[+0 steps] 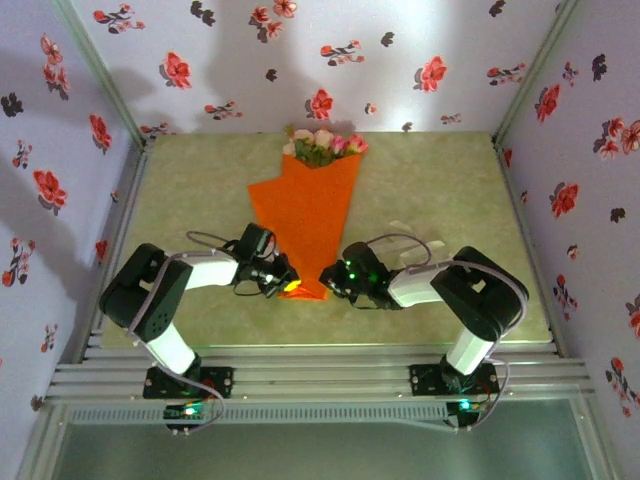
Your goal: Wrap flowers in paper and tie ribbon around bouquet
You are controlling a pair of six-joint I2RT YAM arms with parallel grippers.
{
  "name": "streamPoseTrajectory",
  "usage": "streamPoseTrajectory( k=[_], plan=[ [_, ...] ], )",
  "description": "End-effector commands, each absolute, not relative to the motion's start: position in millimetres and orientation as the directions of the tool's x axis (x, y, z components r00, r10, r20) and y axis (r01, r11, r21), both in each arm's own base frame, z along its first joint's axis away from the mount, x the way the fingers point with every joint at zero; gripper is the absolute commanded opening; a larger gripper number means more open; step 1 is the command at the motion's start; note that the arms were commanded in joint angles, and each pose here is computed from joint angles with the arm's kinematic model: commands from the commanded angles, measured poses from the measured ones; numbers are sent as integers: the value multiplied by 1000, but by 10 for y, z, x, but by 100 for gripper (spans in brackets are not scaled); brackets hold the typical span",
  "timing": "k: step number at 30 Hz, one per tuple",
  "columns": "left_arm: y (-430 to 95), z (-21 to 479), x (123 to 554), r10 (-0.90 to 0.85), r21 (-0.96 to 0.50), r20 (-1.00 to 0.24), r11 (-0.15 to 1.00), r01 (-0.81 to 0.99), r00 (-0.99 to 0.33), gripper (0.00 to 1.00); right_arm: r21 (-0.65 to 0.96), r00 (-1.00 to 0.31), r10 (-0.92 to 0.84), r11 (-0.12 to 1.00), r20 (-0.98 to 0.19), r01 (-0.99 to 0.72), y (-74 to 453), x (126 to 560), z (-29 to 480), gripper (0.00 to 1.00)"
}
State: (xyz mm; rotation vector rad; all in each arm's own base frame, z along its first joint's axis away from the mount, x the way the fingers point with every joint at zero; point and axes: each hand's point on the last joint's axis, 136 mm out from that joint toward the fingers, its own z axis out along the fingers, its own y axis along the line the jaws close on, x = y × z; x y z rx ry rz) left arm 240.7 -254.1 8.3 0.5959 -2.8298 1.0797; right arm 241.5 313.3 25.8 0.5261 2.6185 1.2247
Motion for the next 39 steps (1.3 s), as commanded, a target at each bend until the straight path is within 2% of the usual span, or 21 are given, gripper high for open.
streamPoseTrajectory(
  k=[1, 6, 9, 11, 13, 14, 15, 16, 17, 18, 22, 24, 26, 27, 32, 33, 35, 36, 37, 39],
  plan=[
    [-1818, -691, 1889, -462, -261, 215, 821, -507, -860, 0, 737, -921, 388, 626, -11, 255, 3054, 2248, 179, 43],
    [-1825, -687, 1901, -465, -265, 213, 819, -509, -859, 0, 728, -936, 352, 640, 7, 245, 3090, 2081, 193, 42],
    [-1830, -684, 1906, -463, -266, 212, 820, -507, -860, 0, 718, -939, 343, 650, 15, 249, 3098, 2049, 131, 29],
    [-1825, -687, 1901, -465, -264, 213, 820, -509, -859, 0, 706, -937, 350, 658, 20, 261, 3083, 2048, 75, 9],
    [-1826, -685, 1903, -464, -264, 213, 820, -508, -860, 0, 705, -932, 363, 655, 21, 271, 3060, 2050, 65, 0],
    [-1825, -687, 1896, -465, -262, 214, 820, -509, -859, 0, 703, -929, 368, 656, 21, 276, 3039, 2044, 69, 1],
    [-1827, -684, 1897, -464, -264, 214, 820, -508, -860, 0, 702, -929, 369, 657, 20, 275, 3031, 2037, 81, 9],
    [-1826, -688, 1896, -464, -263, 214, 820, -509, -859, 0, 699, -929, 369, 659, 21, 277, 3020, 2025, 88, 24],
    [-1827, -686, 1899, -465, -264, 213, 819, -509, -859, 0, 701, -931, 365, 658, 21, 274, 3020, 2018, 103, 34],
    [-1829, -687, 1898, -465, -264, 214, 819, -509, -859, 0, 704, -933, 359, 657, 23, 270, 3031, 2011, 112, 37],
    [-1834, -679, 1907, -466, -267, 212, 818, -510, -859, 0, 702, -940, 337, 660, 41, 268, 3090, 1962, 94, 38],
    [-1833, -680, 1911, -466, -266, 211, 818, -510, -859, 0, 690, -939, 340, 668, 48, 277, 3090, 1956, 40, 31],
    [-1838, -674, 1913, -466, -268, 210, 818, -509, -859, 0, 677, -932, 358, 673, 56, 299, 3069, 1966, -24, 6],
    [-1839, -670, 1914, -467, -269, 210, 817, -510, -859, 0, 672, -930, 365, 676, 51, 302, 3057, 1976, -38, 0],
    [-1876, -532, 1974, -462, -296, 192, 814, -500, -866, 0, 635, -914, 405, 709, -8, 309, 2904, 2033, 44, 0],
    [-1886, -485, 2000, -462, -304, 183, 813, -497, -868, 0, 624, -913, 409, 718, -20, 308, 2868, 2037, 67, 4],
    [-1900, -370, 2037, -465, -317, 172, 808, -496, -868, 16, 593, -913, 406, 744, -38, 306, 2793, 2038, 133, 34],
    [-1900, -303, 2056, -471, -320, 165, 806, -499, -867, 26, 567, -912, 408, 764, -55, 307, 2722, 2037, 177, 44],
    [-1902, -225, 2078, -476, -327, 155, 803, -499, -866, 33, 545, -907, 413, 781, -83, 306, 2645, 2049, 247, 49],
    [-1901, -77, 2112, -488, -343, 140, 793, -504, -862, 44, 494, -886, 444, 806, -138, 327, 2420, 2083, 415, 51]
  ],
)
